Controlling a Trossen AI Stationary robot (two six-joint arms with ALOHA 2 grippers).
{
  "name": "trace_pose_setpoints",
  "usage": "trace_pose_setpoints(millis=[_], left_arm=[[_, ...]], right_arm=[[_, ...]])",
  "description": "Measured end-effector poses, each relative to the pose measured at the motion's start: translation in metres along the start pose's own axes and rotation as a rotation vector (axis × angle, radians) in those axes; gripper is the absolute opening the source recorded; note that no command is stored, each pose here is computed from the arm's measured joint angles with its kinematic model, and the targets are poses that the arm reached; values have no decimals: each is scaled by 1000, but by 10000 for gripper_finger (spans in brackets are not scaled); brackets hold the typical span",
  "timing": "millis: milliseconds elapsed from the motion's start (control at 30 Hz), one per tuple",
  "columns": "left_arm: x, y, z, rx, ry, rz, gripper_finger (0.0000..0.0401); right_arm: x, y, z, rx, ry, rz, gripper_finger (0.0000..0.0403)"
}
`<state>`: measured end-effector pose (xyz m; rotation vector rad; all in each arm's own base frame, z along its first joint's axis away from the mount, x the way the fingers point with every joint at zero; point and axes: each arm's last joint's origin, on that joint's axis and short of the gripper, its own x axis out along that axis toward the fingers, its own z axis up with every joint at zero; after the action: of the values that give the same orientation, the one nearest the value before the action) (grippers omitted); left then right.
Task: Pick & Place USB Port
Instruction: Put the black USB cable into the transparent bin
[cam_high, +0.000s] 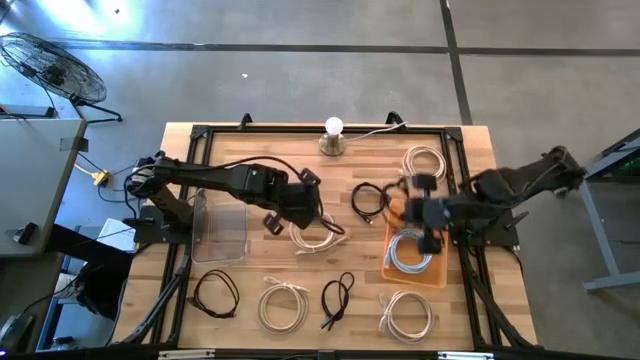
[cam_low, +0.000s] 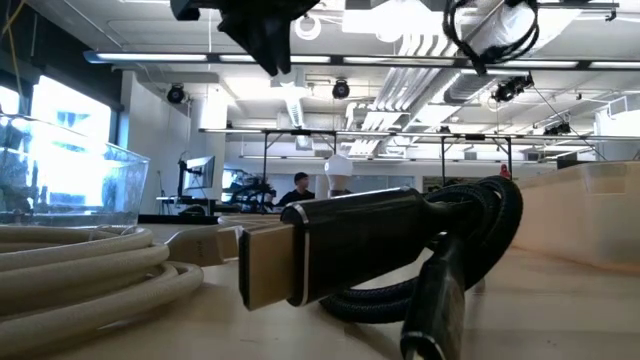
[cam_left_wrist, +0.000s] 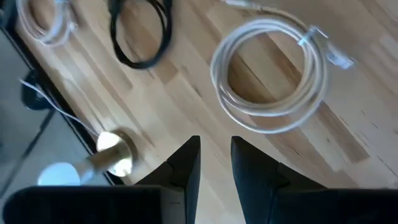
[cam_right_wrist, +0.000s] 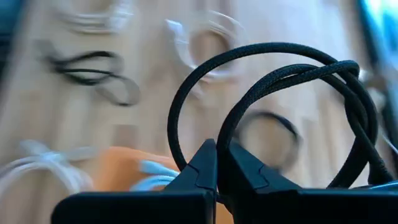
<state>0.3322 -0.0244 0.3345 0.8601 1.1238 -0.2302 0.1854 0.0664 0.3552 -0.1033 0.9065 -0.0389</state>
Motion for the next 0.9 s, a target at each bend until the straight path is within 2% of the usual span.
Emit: trace_pose_setpoints(millis=[100, 233, 433, 700, 900], left_arm=[[0, 2, 2, 14, -25, 15, 87], [0, 3, 7, 46, -104, 1, 87], [-2, 6, 13, 106, -147, 53, 87], [-3, 10, 17, 122, -180, 97, 87], [-5, 11, 24, 193, -334, 53, 87]], right_arm=[[-5, 20, 1, -80, -54, 93, 5], [-11, 39, 1, -152, -115, 161, 5], [-18, 51, -5, -177, -143, 136, 5], [-21, 56, -8, -161, -150, 127, 5], [-21, 58, -6, -160, -166, 159, 5]])
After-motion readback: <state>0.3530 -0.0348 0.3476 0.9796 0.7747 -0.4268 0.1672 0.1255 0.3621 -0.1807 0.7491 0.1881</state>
